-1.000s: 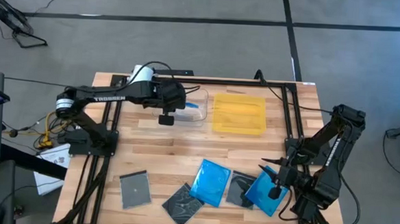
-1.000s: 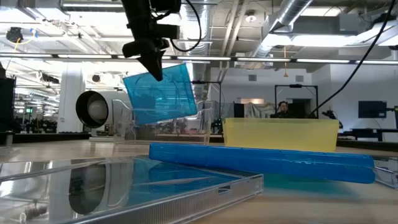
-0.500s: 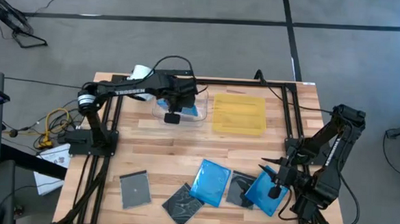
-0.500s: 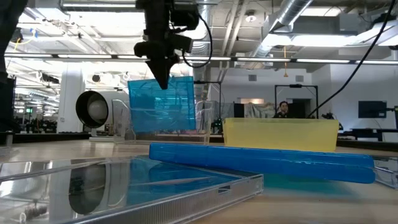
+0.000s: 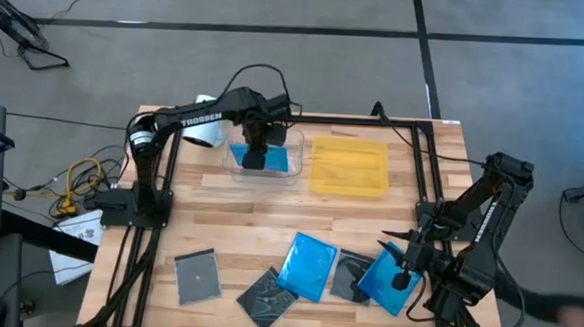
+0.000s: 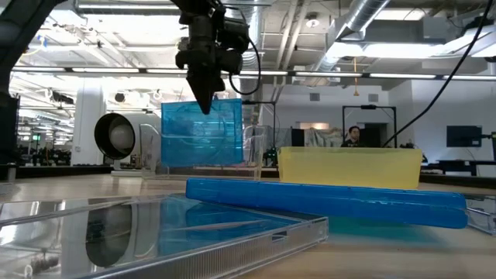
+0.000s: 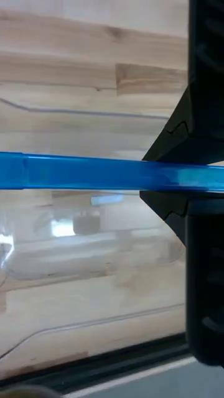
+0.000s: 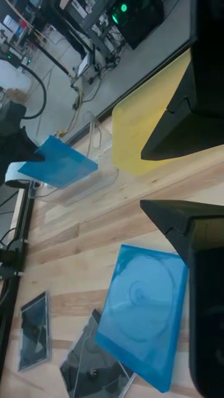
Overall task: Pick & place jewel cases by type
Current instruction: Put the left blue CD case into the transparent bin
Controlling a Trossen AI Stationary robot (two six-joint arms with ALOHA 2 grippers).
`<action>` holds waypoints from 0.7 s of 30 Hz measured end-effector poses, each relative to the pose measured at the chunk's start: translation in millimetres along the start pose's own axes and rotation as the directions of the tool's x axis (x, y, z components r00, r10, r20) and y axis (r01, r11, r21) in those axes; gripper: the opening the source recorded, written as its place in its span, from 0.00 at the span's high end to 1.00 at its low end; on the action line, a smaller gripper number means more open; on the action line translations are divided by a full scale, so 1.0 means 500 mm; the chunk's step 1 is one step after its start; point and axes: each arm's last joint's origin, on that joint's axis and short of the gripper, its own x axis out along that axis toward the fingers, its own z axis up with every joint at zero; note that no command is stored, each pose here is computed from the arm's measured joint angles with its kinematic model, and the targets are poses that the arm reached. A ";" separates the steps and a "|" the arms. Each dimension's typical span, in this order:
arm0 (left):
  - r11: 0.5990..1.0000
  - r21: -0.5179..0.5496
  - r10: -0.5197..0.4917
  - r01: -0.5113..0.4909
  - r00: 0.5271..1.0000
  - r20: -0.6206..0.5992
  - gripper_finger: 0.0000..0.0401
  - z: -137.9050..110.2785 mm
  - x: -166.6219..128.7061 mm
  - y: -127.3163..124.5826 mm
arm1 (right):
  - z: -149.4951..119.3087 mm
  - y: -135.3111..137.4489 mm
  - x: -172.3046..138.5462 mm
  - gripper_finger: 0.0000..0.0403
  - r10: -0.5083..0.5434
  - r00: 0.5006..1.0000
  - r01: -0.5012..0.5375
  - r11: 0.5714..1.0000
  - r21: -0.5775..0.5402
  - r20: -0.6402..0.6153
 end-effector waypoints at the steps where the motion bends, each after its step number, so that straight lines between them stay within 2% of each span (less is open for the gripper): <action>1: 1.000 -0.001 -0.021 0.021 1.000 0.013 0.91 -0.001 0.000 0.002 | 0.000 0.000 0.000 0.74 0.001 1.000 -0.001 1.000 0.000 -0.006; 7: 0.996 -0.029 -0.081 0.082 0.996 0.039 0.91 -0.015 -0.003 0.021 | 0.000 0.000 0.000 0.74 0.002 1.000 -0.002 1.000 0.000 -0.009; 21: 0.995 0.009 -0.095 0.094 0.994 0.061 0.91 -0.013 -0.003 0.022 | -0.001 0.000 0.000 0.74 0.002 1.000 -0.002 1.000 0.001 -0.010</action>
